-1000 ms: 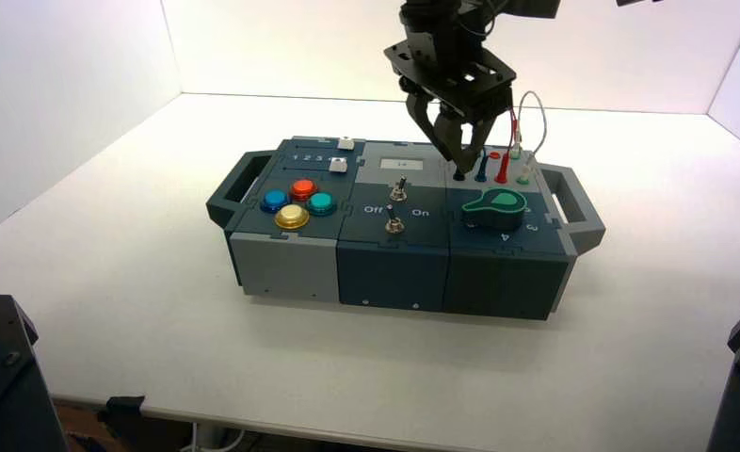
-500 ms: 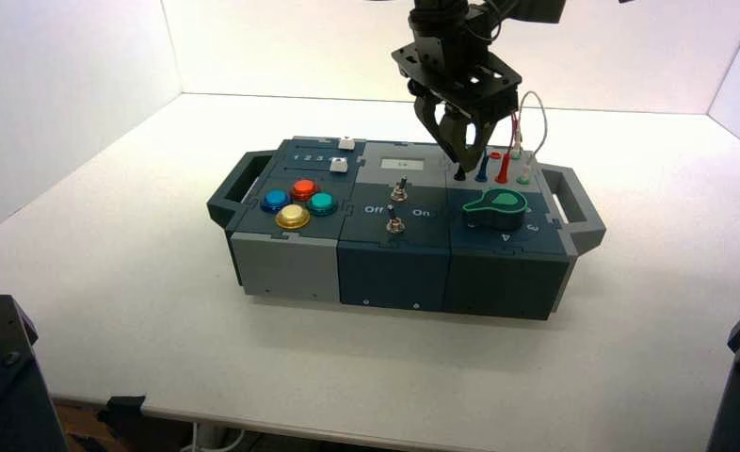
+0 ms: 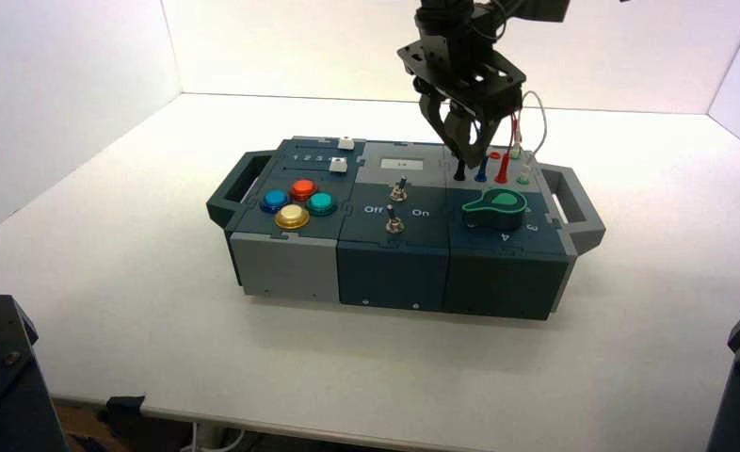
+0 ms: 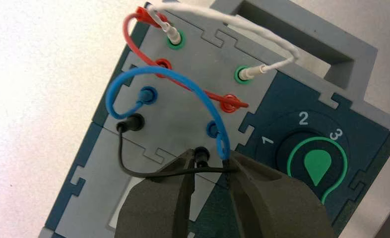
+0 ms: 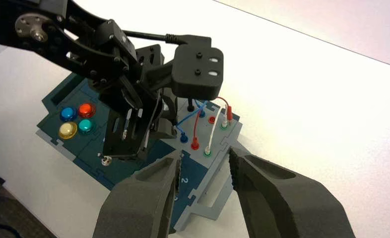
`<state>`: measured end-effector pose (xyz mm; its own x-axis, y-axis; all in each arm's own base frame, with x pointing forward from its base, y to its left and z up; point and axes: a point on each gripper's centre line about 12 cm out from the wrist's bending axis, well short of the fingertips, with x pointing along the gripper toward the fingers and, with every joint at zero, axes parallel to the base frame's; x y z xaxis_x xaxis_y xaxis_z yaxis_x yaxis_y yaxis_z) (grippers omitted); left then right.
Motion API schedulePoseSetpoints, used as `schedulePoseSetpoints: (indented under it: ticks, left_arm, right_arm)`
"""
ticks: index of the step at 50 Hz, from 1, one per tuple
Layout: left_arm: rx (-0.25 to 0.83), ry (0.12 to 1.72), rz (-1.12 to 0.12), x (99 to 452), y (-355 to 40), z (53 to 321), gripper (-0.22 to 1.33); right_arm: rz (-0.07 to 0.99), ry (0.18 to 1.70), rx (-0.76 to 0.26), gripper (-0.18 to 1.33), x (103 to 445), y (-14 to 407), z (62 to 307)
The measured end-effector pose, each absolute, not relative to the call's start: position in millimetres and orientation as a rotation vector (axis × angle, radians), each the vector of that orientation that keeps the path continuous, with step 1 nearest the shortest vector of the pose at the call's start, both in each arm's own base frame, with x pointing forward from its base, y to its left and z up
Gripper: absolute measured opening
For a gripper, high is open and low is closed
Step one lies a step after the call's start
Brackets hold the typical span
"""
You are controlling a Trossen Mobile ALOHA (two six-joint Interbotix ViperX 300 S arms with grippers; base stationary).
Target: Pull the black wire.
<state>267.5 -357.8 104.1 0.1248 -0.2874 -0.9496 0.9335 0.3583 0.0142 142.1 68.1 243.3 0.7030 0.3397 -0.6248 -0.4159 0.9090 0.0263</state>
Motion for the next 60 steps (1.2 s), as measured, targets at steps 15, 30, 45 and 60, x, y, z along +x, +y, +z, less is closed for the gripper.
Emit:
schedulePoseSetpoints:
  ticks: [15,30,45,60]
  left_arm:
    - [0.759,1.111,-1.016,270.7,-353.5,101.2,0.46]
    - [0.762,1.115,-1.018,270.0,-353.9,100.8,0.13]
    - [0.768,1.117,-1.019,270.0,-353.5,101.1,0.03]
    - [0.773,1.110,-1.019,270.5,-353.4,104.1,0.02]
  right_arm:
    - [0.420,0.672,-0.120,1.01,142.1,67.8,243.2]
    - [0.421,0.670,-0.120,1.01,142.1,68.1,243.3]
    - [0.422,0.669,-0.120,1.01,141.9,68.0,243.5]
    - [0.422,0.669,-0.120,1.01,141.9,68.0,243.5]
